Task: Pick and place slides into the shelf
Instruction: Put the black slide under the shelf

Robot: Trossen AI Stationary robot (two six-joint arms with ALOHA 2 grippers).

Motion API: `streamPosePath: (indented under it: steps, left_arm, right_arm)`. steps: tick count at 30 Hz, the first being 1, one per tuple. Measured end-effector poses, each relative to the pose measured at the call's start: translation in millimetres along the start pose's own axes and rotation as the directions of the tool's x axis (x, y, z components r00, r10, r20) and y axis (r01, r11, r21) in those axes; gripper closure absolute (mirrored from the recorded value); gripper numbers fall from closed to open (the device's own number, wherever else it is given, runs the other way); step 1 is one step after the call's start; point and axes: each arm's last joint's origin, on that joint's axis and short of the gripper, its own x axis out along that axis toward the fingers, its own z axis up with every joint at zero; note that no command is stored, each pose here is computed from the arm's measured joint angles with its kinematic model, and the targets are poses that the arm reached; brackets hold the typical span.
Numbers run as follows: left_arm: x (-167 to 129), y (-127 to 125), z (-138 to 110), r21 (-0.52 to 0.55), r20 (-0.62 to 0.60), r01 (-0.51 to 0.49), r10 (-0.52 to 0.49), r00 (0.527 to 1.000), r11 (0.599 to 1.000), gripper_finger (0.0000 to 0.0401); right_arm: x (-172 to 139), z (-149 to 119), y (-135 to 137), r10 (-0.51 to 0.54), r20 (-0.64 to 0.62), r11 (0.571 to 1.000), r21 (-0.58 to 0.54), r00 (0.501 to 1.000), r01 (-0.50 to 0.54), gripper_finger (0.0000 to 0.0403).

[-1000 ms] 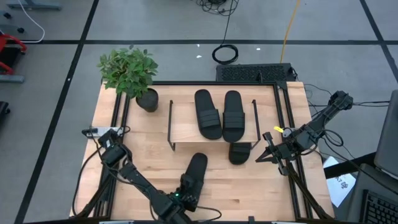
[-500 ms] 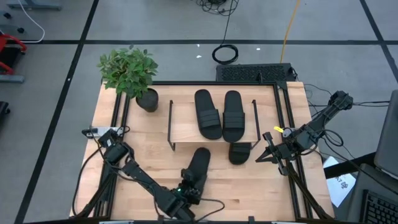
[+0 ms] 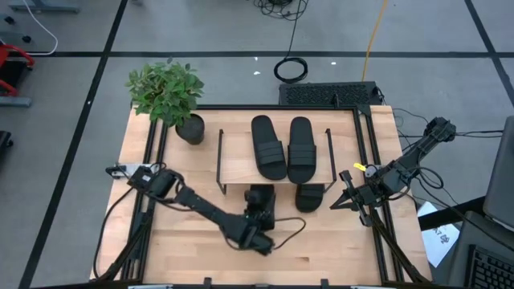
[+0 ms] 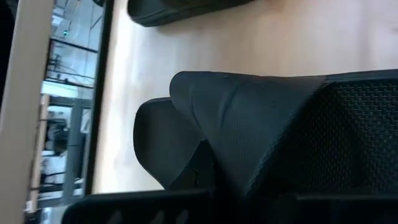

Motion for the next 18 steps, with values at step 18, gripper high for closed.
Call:
streamPosePath:
  steps: [18]
  left_arm:
    - [40.4,42.5,16.1,0.032,-0.071,-0.015,0.017,0.997,0.999,0.0398]
  right_arm:
    - [1.0,-11.1,1.9,0.004,-0.032,1.0,-0.027,0.999,-0.005,0.0403]
